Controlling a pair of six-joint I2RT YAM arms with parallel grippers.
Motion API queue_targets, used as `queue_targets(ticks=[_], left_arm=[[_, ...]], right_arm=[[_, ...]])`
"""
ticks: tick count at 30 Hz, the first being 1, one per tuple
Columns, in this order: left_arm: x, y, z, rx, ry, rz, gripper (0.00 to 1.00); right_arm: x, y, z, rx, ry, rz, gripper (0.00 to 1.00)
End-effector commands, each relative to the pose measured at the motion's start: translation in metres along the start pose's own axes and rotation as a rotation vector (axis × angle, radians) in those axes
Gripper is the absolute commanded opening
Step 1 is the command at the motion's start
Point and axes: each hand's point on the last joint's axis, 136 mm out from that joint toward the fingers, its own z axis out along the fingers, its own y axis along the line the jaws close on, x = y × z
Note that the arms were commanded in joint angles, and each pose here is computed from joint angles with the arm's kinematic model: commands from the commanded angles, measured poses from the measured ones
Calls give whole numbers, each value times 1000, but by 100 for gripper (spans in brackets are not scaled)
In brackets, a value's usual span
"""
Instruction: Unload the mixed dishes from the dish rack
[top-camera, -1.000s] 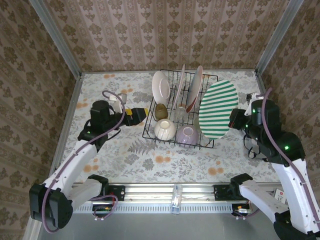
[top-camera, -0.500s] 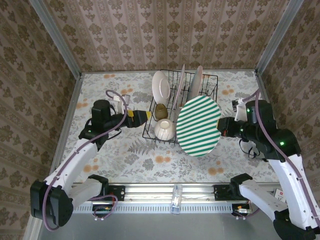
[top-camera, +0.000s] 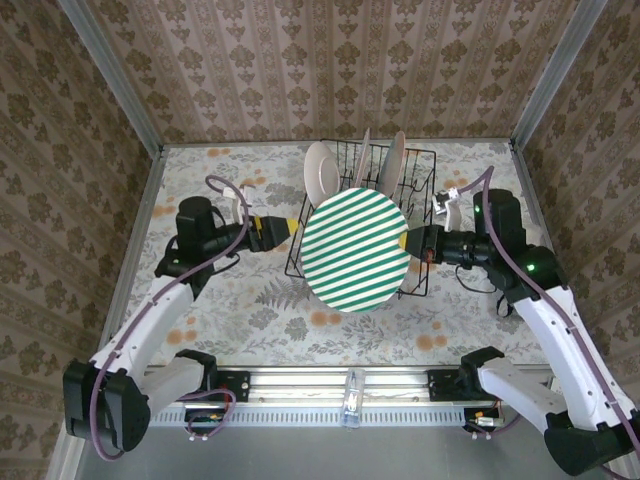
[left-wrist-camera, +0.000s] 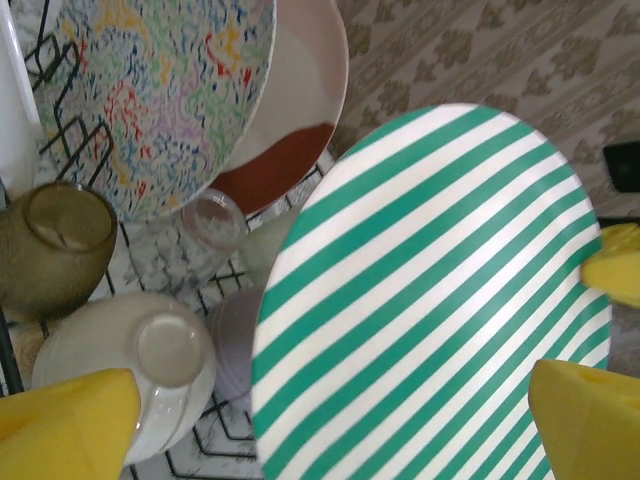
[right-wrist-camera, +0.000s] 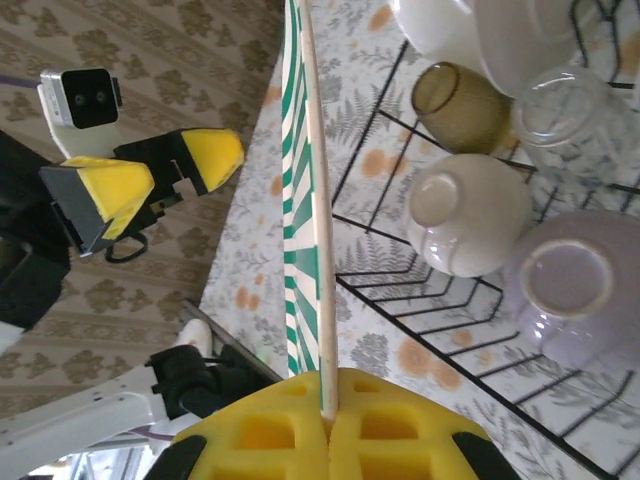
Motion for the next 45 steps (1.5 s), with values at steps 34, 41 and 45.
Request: queue_targets(ticks=[34, 41, 45], left_arm=[[-12, -40, 2, 342, 12, -128, 29], [-18, -42, 6, 332, -17, -172, 0], [-25, -43, 5, 319, -58, -183, 0]], right_arm=[[-59, 23, 23, -372, -88, 41, 0], [-61, 26, 22, -390, -89, 34, 0], [-60, 29, 20, -399, -88, 25, 0]])
